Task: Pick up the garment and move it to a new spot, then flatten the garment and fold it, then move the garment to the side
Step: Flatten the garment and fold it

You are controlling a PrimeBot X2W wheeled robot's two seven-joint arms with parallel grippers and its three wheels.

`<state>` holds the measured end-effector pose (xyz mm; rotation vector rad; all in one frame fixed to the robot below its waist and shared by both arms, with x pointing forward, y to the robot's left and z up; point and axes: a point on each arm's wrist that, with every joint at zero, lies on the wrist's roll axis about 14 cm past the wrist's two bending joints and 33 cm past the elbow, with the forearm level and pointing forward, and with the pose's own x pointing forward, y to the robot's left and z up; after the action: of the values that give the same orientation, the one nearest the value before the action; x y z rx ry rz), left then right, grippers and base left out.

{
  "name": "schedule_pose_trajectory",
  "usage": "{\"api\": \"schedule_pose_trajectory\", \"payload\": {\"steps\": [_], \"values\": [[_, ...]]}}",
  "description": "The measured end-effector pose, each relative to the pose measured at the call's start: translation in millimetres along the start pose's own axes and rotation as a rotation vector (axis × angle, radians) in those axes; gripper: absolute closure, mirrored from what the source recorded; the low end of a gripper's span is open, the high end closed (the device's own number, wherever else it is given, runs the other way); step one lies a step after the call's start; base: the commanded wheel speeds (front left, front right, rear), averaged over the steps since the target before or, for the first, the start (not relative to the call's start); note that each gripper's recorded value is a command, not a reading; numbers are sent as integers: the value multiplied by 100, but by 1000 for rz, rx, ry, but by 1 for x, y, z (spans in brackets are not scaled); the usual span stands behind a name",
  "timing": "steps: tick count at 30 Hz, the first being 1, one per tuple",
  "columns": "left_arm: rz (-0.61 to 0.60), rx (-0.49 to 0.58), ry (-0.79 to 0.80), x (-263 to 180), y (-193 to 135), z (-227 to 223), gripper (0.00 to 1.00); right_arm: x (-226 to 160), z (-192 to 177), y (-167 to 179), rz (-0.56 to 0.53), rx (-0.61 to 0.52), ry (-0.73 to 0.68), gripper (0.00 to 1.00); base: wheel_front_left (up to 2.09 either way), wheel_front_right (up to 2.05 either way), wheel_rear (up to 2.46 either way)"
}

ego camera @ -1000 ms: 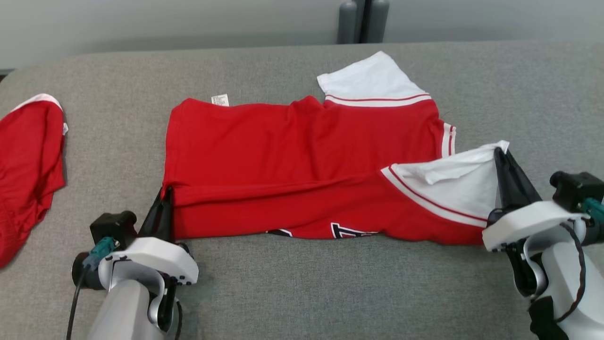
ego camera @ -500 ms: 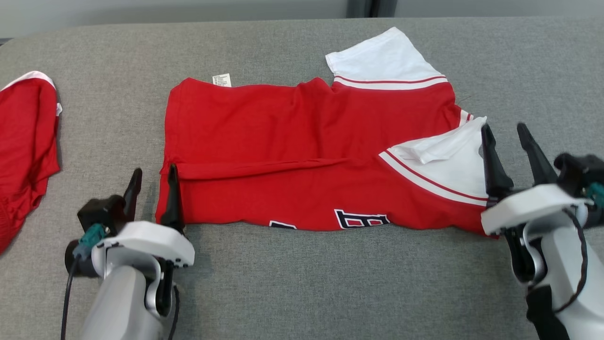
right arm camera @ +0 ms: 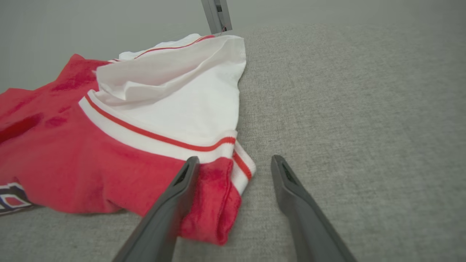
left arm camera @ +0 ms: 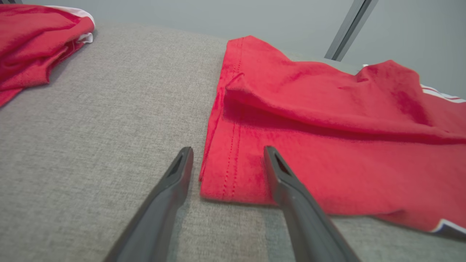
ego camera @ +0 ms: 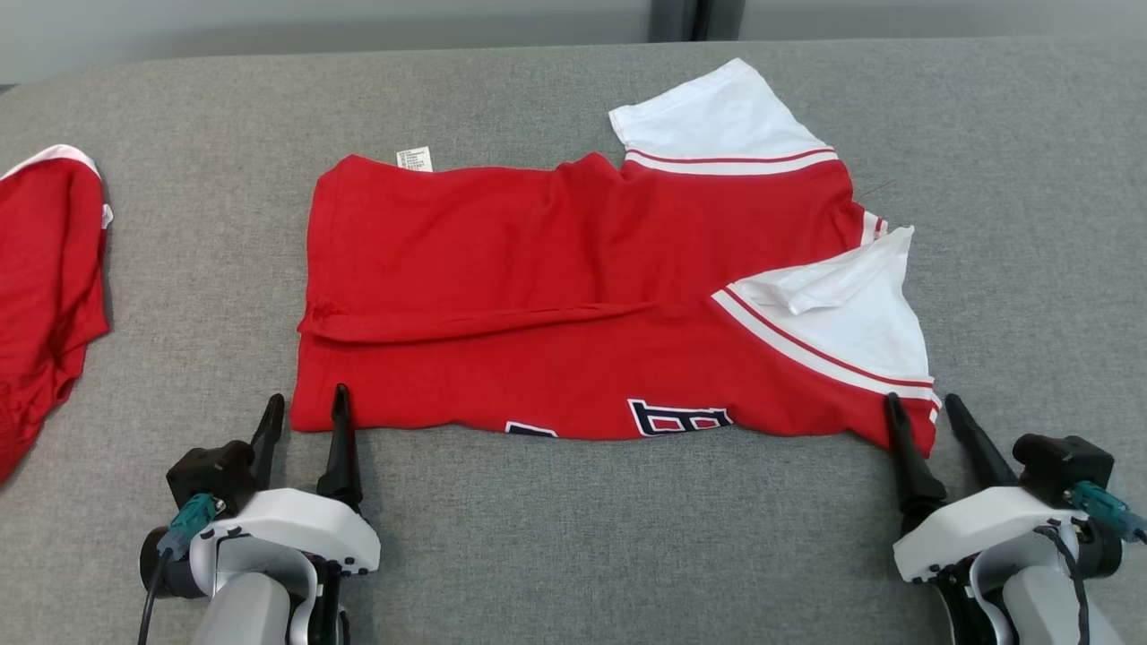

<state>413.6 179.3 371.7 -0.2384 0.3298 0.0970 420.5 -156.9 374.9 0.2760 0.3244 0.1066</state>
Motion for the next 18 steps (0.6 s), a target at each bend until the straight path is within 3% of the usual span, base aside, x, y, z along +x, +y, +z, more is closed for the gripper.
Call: {"api": "schedule_pose_trajectory", "payload": {"steps": [3,5,18], "values": [[5,0,3,0,2,-1,0,3,-8,2,6,14,28,0,0,0,0],[12,0,4,0,4,-1,0,7,-16,3,19,3,62,100,0,0,0],[23,-22,64,5,8,-19,0,19,4,8,54,9,14,100,0,0,0]]}}
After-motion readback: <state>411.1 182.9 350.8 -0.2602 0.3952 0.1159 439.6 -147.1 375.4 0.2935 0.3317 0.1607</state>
